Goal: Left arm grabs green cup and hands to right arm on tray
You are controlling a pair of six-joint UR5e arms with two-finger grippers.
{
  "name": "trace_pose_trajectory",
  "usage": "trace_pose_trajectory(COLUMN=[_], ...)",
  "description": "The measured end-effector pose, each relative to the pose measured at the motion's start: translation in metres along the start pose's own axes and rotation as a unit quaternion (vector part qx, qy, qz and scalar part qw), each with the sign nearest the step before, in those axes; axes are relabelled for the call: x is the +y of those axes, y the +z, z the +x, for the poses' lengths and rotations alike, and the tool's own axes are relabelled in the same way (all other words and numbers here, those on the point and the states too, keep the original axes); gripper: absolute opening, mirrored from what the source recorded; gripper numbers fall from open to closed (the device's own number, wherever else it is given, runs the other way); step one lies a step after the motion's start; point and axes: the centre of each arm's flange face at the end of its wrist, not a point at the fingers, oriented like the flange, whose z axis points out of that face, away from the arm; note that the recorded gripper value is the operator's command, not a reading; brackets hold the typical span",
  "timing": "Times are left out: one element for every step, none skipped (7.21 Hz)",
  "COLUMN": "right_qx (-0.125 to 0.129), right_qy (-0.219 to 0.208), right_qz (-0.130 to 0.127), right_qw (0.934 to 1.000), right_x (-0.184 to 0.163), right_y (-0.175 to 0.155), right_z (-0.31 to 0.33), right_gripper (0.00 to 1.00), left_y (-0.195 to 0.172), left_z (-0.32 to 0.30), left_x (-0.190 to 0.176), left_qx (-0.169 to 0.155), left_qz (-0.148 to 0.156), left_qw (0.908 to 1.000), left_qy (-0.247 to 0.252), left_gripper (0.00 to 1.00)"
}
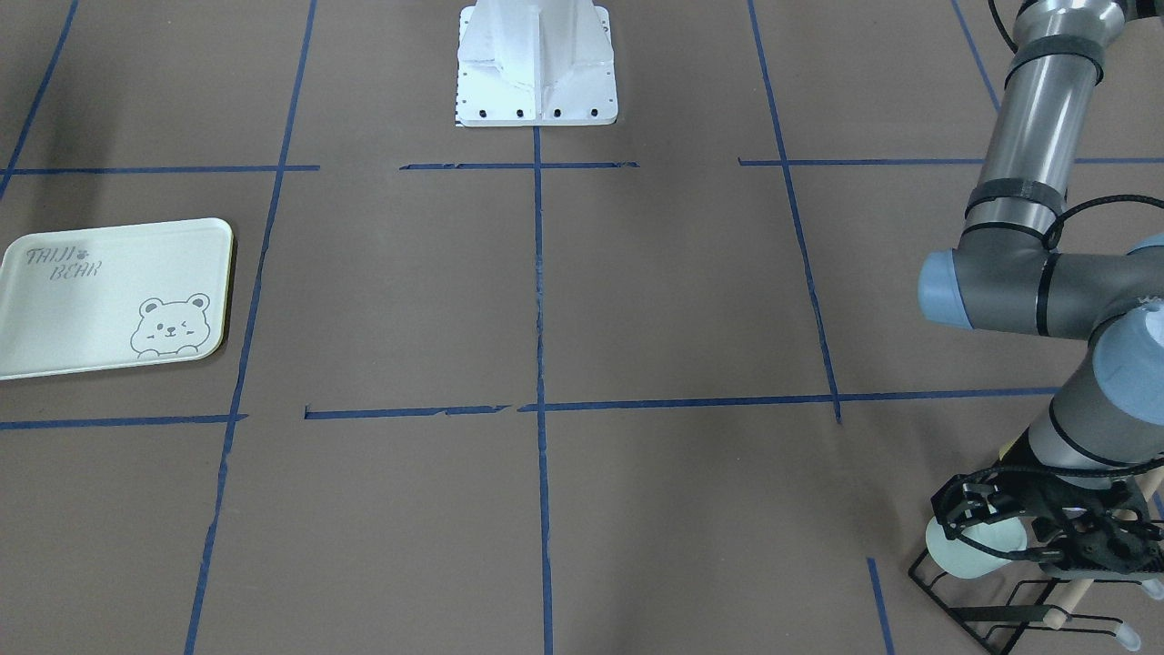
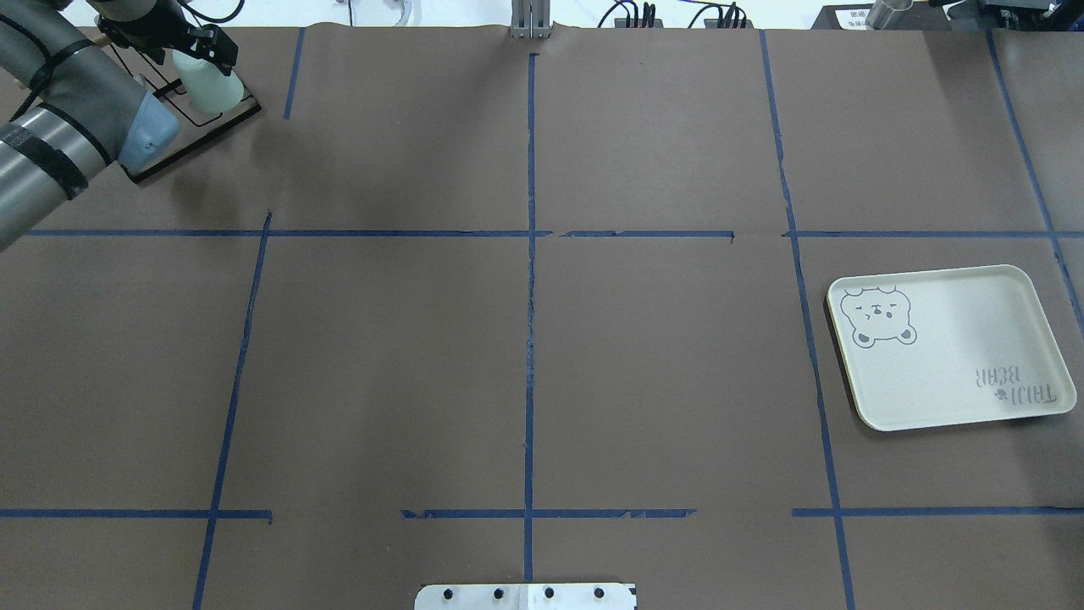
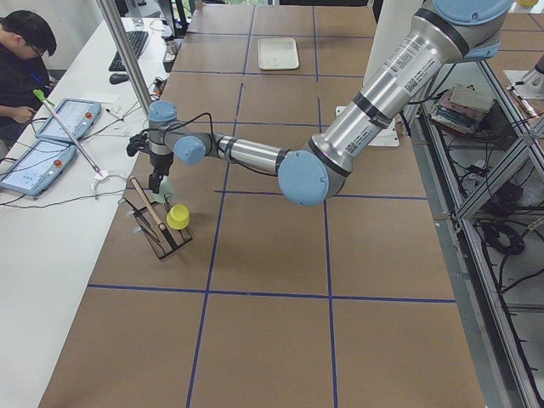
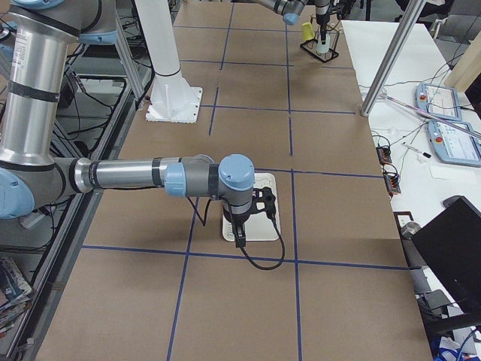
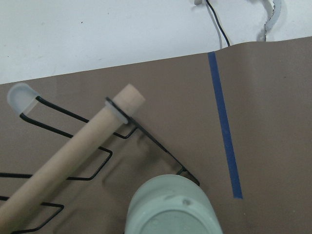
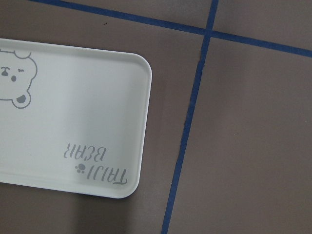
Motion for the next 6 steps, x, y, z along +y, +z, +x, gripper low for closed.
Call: trace_pose_trajectory(right_qx=[0.0, 0.0, 0.0, 0.0, 0.0, 0.0], right_qy=[0.0, 0.0, 0.0, 0.0, 0.0, 0.0], right_qz=[0.0, 0.0, 0.0, 0.0, 0.0, 0.0], right_qw=[1.0, 1.0, 1.0, 1.0, 1.0, 1.0], right_x=[-0.0001, -0.0003, -0.0004, -0.0005, -0.0005, -0.0006], right_y=[0.0004, 0.0004, 0.0004, 0.0004, 0.0004, 0.0004], right_z=[0.0004, 0.0005, 0.0006, 0.0006, 0.0006, 0.0006], right_gripper=[1.0, 1.0, 1.0, 1.0, 1.0, 1.0], left_y=[0.0012, 0.0017, 0.0017, 0.0019, 0.0015, -0.0005], left_z=[-0.0007, -0.001, -0.0011, -0.0015, -0.0015, -0.0007], left_x=[-0.0001, -0.0002, -0.0003, -0.0003, -0.0006, -0.0016], left_qx=[-0.001, -0.002, -0.002, -0.003, -0.003, -0.001], left_qz=[-0.001, -0.001, -0.001, -0.002, -0.001, 0.001], left_qw=[1.0, 1.0, 1.0, 1.0, 1.0, 1.0], left_qy=[-0.001, -0.001, -0.001, -0.002, -0.002, -0.002], left_gripper=[0.88, 0.7, 0.54, 0.39, 0.36, 0.36])
